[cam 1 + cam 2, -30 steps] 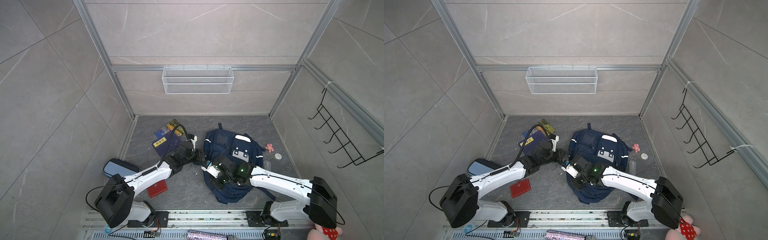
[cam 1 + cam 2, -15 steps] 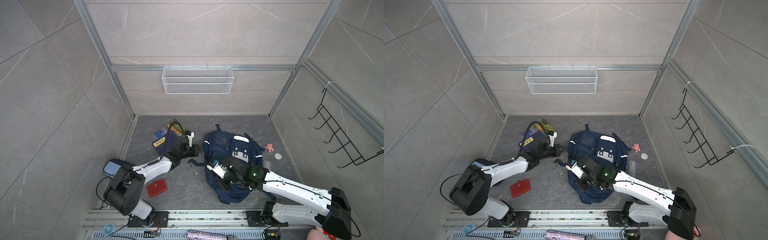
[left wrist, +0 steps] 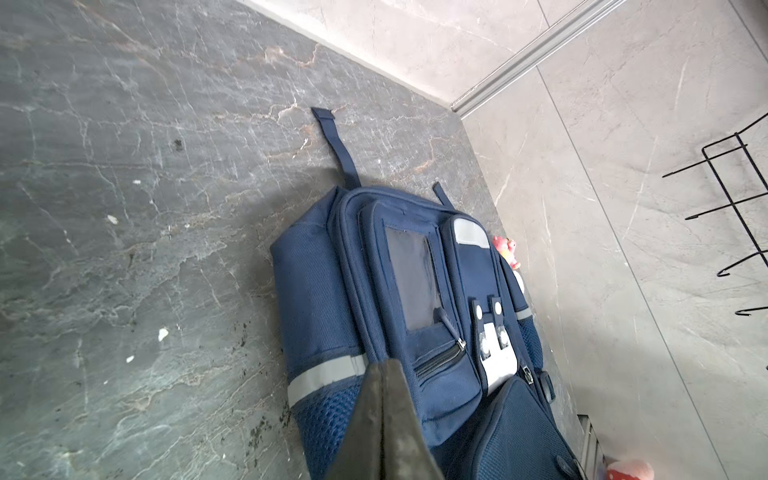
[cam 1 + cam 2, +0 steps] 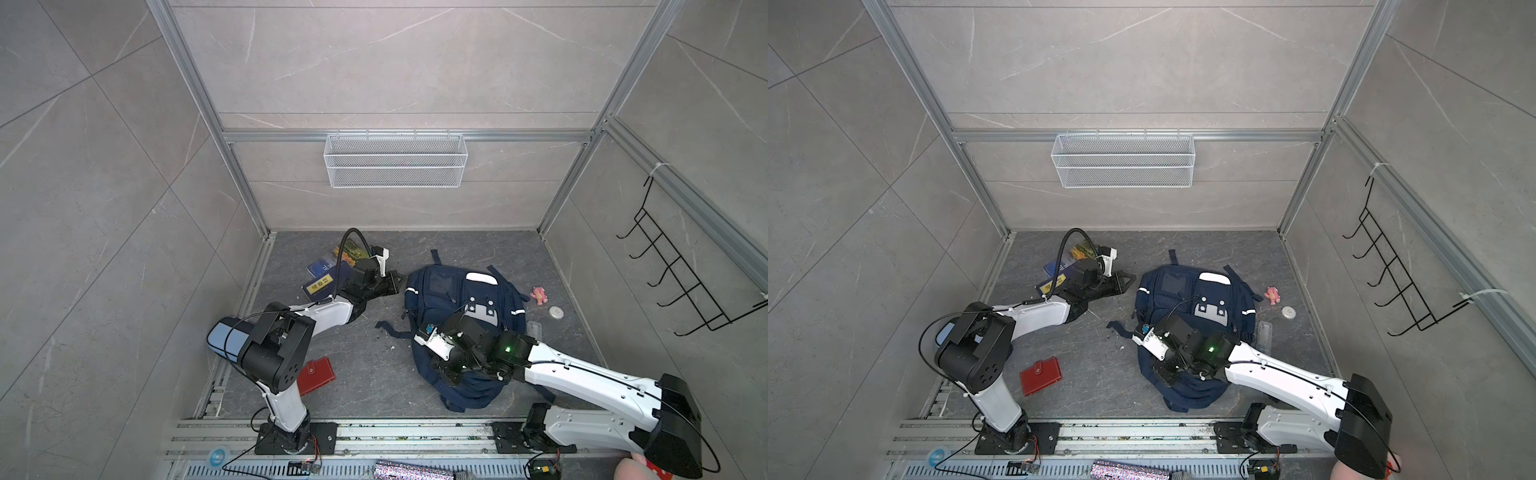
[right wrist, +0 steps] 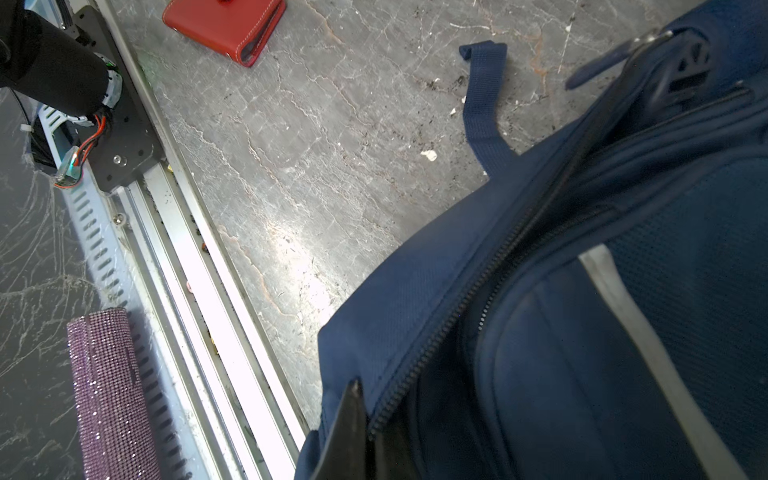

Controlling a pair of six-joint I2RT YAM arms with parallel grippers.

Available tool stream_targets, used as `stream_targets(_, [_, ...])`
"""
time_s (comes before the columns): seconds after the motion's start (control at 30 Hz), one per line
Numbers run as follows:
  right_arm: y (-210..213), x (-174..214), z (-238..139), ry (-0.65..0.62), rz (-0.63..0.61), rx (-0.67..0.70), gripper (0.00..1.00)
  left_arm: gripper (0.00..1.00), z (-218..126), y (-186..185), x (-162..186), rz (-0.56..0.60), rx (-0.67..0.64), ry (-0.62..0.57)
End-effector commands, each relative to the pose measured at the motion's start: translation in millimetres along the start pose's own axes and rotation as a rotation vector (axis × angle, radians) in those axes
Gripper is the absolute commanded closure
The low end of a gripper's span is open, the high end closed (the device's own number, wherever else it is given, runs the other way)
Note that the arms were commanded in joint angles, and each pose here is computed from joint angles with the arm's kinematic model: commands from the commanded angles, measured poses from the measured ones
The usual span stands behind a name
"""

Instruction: Pack the student bag

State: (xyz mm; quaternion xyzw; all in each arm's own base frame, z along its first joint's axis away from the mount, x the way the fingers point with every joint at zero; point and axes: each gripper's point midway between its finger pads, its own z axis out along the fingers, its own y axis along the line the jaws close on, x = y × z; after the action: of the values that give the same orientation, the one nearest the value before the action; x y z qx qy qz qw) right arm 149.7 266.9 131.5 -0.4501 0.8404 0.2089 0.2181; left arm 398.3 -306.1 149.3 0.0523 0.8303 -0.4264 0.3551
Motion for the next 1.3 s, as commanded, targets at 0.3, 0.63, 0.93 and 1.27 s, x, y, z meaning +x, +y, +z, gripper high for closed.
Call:
stream_targets(0.3, [-55, -61, -65, -0.102, 0.19, 0.148, 0.29, 0.39, -98, -24, 62, 0.057, -0.132, 0.174])
stream_targets(0.63, [-115, -15, -59, 0.093, 0.521, 0.302, 0.23, 0.23, -98, -20, 183, -0.064, -0.287, 0.422])
stream_targets(0.93, [-156, 5, -49, 0.129, 0.647, 0.375, 0.22, 0.26, -69, -1, 201, -0.142, -0.456, 0.41])
stream_targets(1.27, [-187, -12, -69, 0.049, 0.647, 0.41, 0.22, 0.91, -28, -7, 188, -0.161, -0.431, 0.353])
